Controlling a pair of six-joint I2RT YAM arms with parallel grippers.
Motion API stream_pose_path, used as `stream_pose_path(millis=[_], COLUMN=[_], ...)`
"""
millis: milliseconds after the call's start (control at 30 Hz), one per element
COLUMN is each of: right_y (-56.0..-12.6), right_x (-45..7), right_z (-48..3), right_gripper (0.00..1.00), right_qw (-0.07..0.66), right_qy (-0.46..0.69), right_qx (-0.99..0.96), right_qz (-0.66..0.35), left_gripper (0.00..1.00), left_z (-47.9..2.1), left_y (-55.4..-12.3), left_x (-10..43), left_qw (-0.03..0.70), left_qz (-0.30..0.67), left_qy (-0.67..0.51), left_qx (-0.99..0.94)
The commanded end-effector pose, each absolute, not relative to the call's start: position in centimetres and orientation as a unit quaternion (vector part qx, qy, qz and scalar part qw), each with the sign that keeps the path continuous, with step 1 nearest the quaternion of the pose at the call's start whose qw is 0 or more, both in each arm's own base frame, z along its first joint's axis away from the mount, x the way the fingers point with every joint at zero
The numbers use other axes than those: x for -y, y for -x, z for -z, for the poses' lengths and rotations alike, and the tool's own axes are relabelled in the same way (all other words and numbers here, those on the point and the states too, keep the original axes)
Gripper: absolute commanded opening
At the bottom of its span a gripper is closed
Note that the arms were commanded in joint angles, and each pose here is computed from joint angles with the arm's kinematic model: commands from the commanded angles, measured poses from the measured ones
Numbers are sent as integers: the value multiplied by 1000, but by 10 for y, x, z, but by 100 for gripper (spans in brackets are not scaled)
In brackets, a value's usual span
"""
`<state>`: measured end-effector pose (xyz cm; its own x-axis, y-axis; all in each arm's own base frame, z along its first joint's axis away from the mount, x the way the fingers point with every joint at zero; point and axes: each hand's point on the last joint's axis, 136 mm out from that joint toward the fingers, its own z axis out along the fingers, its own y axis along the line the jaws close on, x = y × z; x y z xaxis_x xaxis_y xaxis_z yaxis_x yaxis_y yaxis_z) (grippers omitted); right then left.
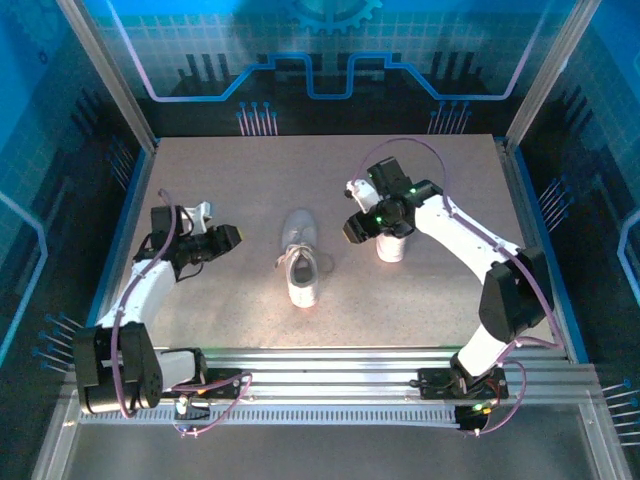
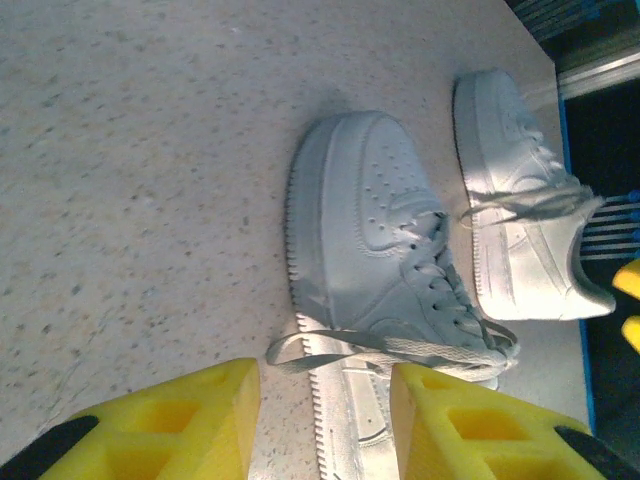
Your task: Tie the shoes
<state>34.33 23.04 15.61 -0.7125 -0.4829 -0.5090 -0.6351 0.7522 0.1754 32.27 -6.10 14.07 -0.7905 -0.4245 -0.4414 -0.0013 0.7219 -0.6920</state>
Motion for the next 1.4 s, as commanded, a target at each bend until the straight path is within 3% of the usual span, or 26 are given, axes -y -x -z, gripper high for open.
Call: stream_pose_path(millis=[0, 233, 433, 767, 900, 1033, 1367], right_y=[-337, -329, -324, -324, -325, -327, -332], right_x=[-248, -301, -328, -333, -344, -360, -387], right_z=[-156, -146, -127, -138, -150, -151, -133], right_gripper=[53, 50, 41, 39, 41, 45, 47], right_qw=[220, 212, 188, 212, 228, 229, 210], right_qy=[307, 331, 340, 352, 367, 382, 413], right_qx=[-904, -888, -885, -880, -868, -862, -855], right_qz=[-201, -240, -256, -239, -246, -242, -233], left_gripper=[40, 39, 38, 16, 19, 31, 32], left_z=[-140, -137, -133, -117, -101, -83, -67], left_y=[-317, -319, -314, -301, -300, -305, -317], left_x=[83, 136, 165, 162, 163, 157, 159], left_qw=[283, 266, 251, 247, 233, 218, 198], left_qz=[340, 333, 320, 294, 311, 341, 425], left_qy=[69, -23, -69, -94, -50, 49, 174], left_qx=[-894, -904, -911, -919, -920, -913, -866])
